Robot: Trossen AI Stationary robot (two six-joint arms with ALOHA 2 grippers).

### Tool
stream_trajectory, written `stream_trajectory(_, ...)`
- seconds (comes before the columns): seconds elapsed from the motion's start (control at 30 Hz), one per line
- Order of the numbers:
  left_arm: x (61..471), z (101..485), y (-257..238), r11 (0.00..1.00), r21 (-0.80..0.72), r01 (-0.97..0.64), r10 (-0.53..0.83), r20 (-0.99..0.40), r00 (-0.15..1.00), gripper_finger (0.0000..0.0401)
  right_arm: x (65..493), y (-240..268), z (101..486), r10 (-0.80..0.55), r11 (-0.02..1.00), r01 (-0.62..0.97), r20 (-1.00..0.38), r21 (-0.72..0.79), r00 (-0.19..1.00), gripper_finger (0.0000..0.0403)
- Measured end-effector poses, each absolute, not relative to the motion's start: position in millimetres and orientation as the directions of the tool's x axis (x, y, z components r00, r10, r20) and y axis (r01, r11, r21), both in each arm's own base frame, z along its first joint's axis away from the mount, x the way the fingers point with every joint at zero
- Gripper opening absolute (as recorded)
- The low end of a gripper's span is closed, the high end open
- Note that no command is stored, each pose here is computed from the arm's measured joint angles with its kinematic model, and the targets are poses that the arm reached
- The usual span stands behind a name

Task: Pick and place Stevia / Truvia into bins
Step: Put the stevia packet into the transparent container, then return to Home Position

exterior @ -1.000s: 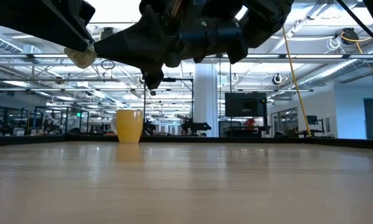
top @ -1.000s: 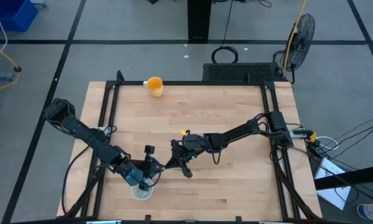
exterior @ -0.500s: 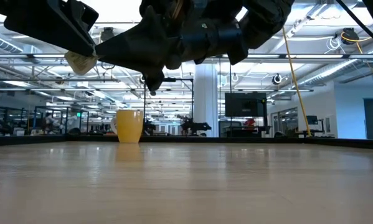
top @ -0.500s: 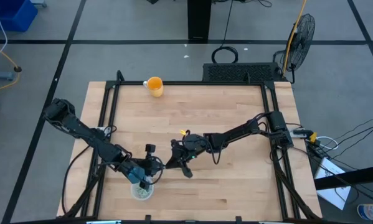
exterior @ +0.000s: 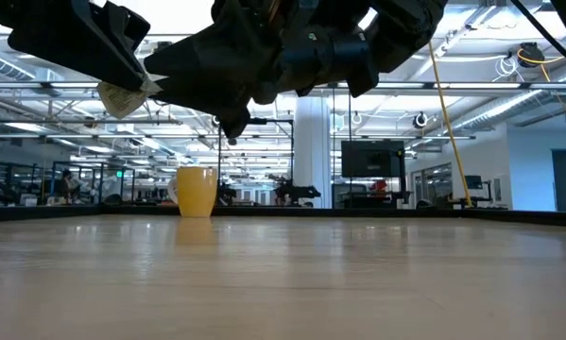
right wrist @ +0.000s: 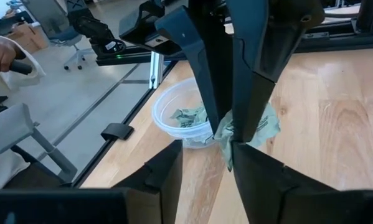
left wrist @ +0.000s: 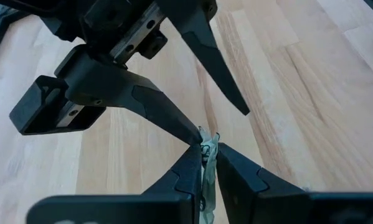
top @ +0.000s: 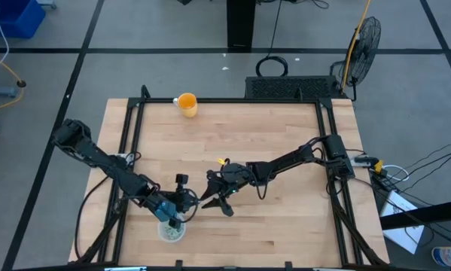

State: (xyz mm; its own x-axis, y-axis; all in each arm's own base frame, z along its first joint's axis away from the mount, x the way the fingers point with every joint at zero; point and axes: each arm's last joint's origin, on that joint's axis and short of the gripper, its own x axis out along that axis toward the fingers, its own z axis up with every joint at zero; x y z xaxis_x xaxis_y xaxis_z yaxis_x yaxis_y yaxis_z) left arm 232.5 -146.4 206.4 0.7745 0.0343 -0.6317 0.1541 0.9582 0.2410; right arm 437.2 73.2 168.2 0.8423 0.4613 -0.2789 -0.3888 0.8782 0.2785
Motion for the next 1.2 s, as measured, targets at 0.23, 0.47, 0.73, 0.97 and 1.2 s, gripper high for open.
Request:
stream_trajectory(0.23, 225.6, 204.8, -158.3, 0.964, 0.097, 0.249, -0.12, -0.676, 0.727, 0.0051, 437.3, 71.2, 167.1, 0.438, 0.889, -0.357, -0.31, 0.286, 0.844, 0.0129)
stream_trajectory(0.47, 206.3, 202.7, -181.1, 0.957, -0.118, 0.264, -0.267, -0.713, 0.649, 0.0051, 437.1, 70.2, 166.4, 0.448, 0.884, -0.364, -0.316, 0.293, 0.836, 0.0129)
stream_trajectory(0.73, 174.0, 196.0, -201.8, 0.95, -0.305, 0.065, -0.288, -0.779, 0.557, 0.0051, 436.6, 70.4, 165.3, 0.45, 0.884, -0.363, -0.323, 0.295, 0.833, 0.0129)
stream_trajectory(0.97, 167.8, 193.7, -202.2, 0.951, -0.31, -0.021, -0.248, -0.797, 0.551, 0.0067, 436.6, 70.1, 165.0, 0.449, 0.884, -0.362, -0.324, 0.295, 0.833, 0.013)
stream_trajectory(1.2, 174.0, 194.0, -197.1, 0.957, -0.289, -0.033, -0.219, -0.791, 0.571, 0.0135, 436.5, 70.1, 164.9, 0.449, 0.884, -0.362, -0.324, 0.295, 0.832, 0.013)
